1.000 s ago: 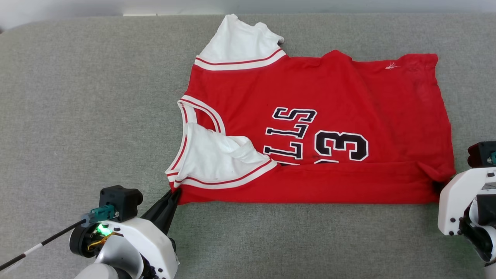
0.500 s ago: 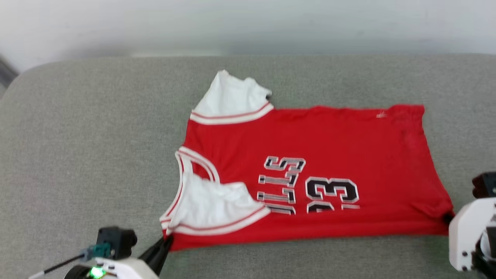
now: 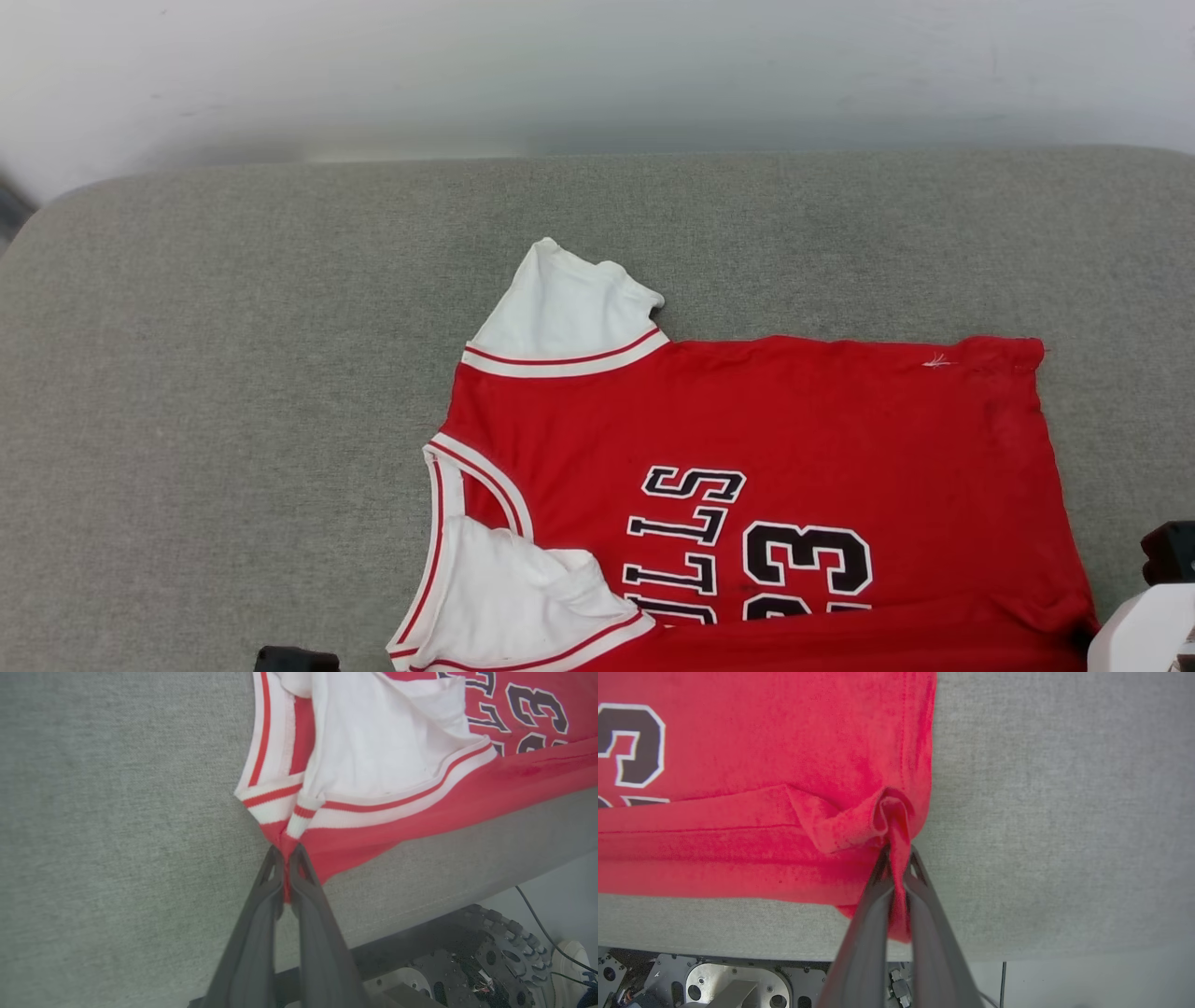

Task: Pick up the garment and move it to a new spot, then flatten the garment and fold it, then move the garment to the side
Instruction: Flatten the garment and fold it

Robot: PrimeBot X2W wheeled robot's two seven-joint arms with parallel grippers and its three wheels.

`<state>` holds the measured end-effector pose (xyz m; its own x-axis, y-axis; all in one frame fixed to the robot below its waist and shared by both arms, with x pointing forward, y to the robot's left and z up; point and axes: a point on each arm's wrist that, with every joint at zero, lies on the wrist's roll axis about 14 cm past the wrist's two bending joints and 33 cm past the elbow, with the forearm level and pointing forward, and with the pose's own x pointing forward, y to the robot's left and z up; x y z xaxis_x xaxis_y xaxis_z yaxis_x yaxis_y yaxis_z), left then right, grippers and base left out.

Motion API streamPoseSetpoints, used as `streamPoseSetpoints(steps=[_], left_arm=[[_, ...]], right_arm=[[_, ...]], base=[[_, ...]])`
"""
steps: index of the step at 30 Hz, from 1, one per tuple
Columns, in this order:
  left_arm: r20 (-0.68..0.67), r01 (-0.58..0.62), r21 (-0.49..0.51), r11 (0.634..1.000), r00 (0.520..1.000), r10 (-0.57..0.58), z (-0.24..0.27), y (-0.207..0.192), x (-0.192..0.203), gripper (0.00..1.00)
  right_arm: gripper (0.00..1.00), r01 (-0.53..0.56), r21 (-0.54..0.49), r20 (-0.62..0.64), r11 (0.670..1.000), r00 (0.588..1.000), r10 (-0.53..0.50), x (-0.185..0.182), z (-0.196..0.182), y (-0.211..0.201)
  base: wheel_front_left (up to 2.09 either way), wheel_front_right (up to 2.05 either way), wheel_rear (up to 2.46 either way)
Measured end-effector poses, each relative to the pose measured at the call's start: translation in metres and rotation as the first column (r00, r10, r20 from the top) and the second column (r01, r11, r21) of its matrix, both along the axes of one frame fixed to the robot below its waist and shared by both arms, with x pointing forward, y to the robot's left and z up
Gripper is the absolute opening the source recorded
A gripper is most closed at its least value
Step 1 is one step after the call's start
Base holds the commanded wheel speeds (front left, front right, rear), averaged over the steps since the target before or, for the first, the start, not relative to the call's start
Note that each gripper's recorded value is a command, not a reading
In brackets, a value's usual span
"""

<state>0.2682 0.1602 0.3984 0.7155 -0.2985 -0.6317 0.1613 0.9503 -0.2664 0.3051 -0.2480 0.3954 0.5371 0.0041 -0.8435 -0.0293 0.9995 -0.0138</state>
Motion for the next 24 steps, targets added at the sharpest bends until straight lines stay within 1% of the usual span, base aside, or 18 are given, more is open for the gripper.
streamPoseSetpoints(steps=[3, 4, 5, 6, 10, 14, 17, 18, 20, 24], left_arm=[[-0.006, 0.021, -0.022, 1.0, 1.0, -0.021, -0.005, -0.008, -0.001, 0.0], [-0.007, 0.031, -0.028, 0.999, 0.999, -0.031, -0.006, -0.011, -0.001, 0.22], [-0.005, 0.038, -0.029, 0.999, 0.999, -0.038, -0.006, -0.011, 0.0, 0.66], [-0.005, 0.042, -0.027, 0.999, 0.999, -0.042, -0.008, -0.011, 0.001, 1.0], [0.049, 0.046, -0.01, 0.999, 0.998, -0.046, -0.005, -0.006, 0.011, 1.0], [0.179, 0.045, -0.011, 0.999, 0.983, -0.043, 0.015, -0.006, 0.028, 1.0], [0.343, 0.007, -0.011, 1.0, 0.939, -0.003, 0.044, 0.001, 0.05, 1.0], [0.397, -0.009, -0.016, 1.0, 0.918, 0.015, 0.055, 0.003, 0.056, 1.0], [0.491, -0.032, -0.017, 0.999, 0.87, 0.036, 0.073, 0.007, 0.066, 1.0], [0.607, -0.061, -0.028, 0.998, 0.792, 0.066, 0.101, 0.01, 0.076, 1.0]], right_arm=[[0.0, -0.002, 0.009, 0.002, 1.0, 1.0, 0.002, 0.0, -0.004, 0.003], [0.14, -0.004, 0.007, 0.016, 1.0, 1.0, 0.003, 0.003, -0.004, 0.003], [1.0, -0.002, -0.001, 0.03, 1.0, 1.0, 0.002, 0.005, -0.004, 0.002], [1.0, -0.003, -0.01, 0.039, 1.0, 0.999, 0.004, 0.008, -0.004, 0.0], [1.0, -0.006, -0.01, 0.059, 1.0, 0.998, 0.007, 0.011, -0.006, 0.001], [1.0, -0.008, -0.013, 0.138, 1.0, 0.99, 0.009, 0.023, 0.007, 0.0], [1.0, -0.019, -0.02, 0.24, 1.0, 0.971, 0.024, 0.036, 0.027, 0.001], [1.0, -0.025, -0.023, 0.29, 0.999, 0.957, 0.031, 0.042, 0.037, 0.003], [1.0, -0.042, -0.028, 0.399, 0.999, 0.915, 0.05, 0.055, 0.06, 0.007], [1.0, -0.035, -0.031, 0.595, 0.999, 0.802, 0.046, 0.072, 0.102, 0.008]], base=[[0.0, 0.0, 0.0], [0.0, 0.0, 0.0], [0.0, 0.0, 0.0], [0.0, 0.0, 0.0], [0.0, 0.0, 0.0], [0.0, 0.0, 0.0], [0.0, 0.0, 0.0], [0.0, 0.0, 0.0], [0.0, 0.0, 0.0], [0.0, 0.0, 0.0]])
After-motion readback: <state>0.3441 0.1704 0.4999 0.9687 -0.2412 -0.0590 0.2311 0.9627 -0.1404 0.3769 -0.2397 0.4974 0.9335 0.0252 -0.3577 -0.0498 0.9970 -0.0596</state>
